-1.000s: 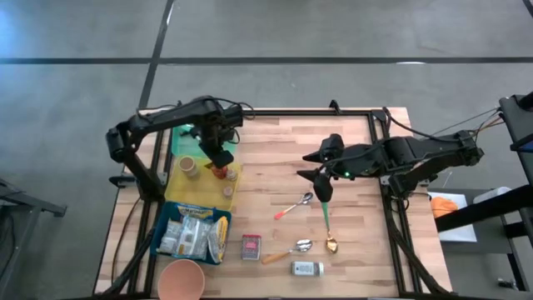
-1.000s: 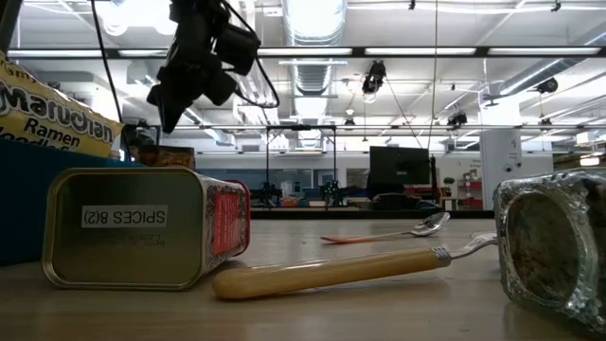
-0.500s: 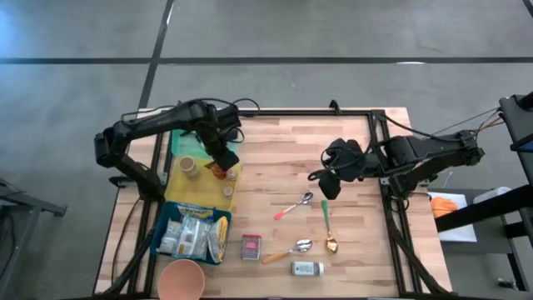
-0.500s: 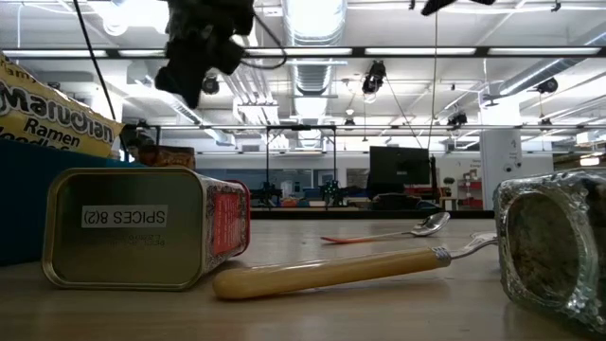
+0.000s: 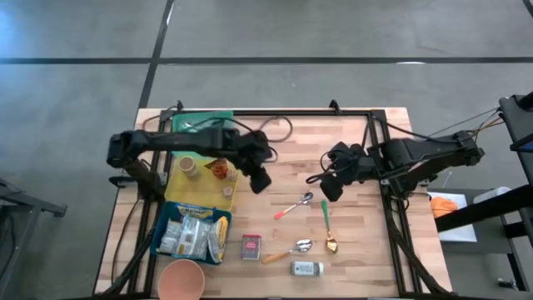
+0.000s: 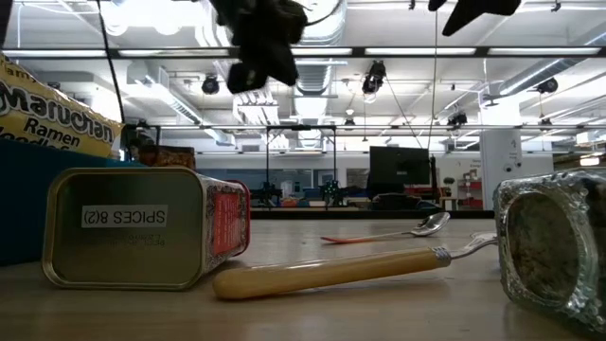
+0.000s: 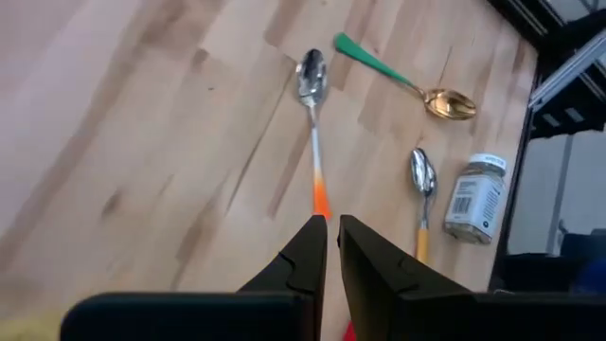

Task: Pick & Place Food Item
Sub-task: Put the white spoon into the green bin

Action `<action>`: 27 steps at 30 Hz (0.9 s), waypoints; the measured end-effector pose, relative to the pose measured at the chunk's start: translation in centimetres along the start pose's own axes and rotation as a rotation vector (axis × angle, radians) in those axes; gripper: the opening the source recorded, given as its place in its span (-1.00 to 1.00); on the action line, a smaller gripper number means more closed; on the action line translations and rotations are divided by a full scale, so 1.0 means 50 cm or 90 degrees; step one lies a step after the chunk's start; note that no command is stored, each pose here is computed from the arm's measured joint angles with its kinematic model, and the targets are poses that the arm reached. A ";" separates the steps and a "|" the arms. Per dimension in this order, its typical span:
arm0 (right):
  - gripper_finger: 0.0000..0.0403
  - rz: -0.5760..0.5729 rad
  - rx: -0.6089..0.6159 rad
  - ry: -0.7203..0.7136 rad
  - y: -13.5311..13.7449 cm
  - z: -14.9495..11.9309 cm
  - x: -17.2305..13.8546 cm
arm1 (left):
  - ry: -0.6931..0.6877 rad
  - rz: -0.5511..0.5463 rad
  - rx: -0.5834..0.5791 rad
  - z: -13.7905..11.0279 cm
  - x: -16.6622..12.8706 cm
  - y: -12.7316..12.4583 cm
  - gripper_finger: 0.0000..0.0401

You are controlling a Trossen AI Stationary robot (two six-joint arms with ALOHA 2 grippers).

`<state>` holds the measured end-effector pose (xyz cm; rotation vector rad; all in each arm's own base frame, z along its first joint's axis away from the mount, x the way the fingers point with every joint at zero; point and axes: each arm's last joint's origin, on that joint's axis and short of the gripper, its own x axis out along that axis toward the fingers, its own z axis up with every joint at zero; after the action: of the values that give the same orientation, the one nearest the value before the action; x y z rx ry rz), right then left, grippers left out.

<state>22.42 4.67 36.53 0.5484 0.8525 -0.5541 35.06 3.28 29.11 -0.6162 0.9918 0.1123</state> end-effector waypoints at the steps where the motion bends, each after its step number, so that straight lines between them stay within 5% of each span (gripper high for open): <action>1: 0.20 -0.002 0.001 0.004 0.000 -0.002 0.003 | 0.001 -0.003 0.005 0.002 0.016 -0.004 -0.79; 9: 0.20 -0.019 0.013 0.039 -0.006 -0.021 0.030 | 0.027 -0.005 0.043 0.001 0.110 -0.011 -0.62; 17: 0.20 -0.033 -0.080 0.087 -0.009 -0.074 0.079 | 0.030 0.002 0.046 -0.001 0.116 -0.010 -0.22; 22: 0.20 0.108 -0.229 0.104 0.013 -0.107 0.133 | 0.058 0.009 0.017 -0.008 0.072 0.000 -0.07; 27: 0.20 0.195 -0.294 0.088 0.024 -0.139 0.203 | 0.058 0.054 0.003 -0.023 0.000 0.007 -0.05</action>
<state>24.91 7.68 24.82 0.2849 0.9691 -0.0321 34.06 2.95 28.50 -0.5795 1.1069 0.1572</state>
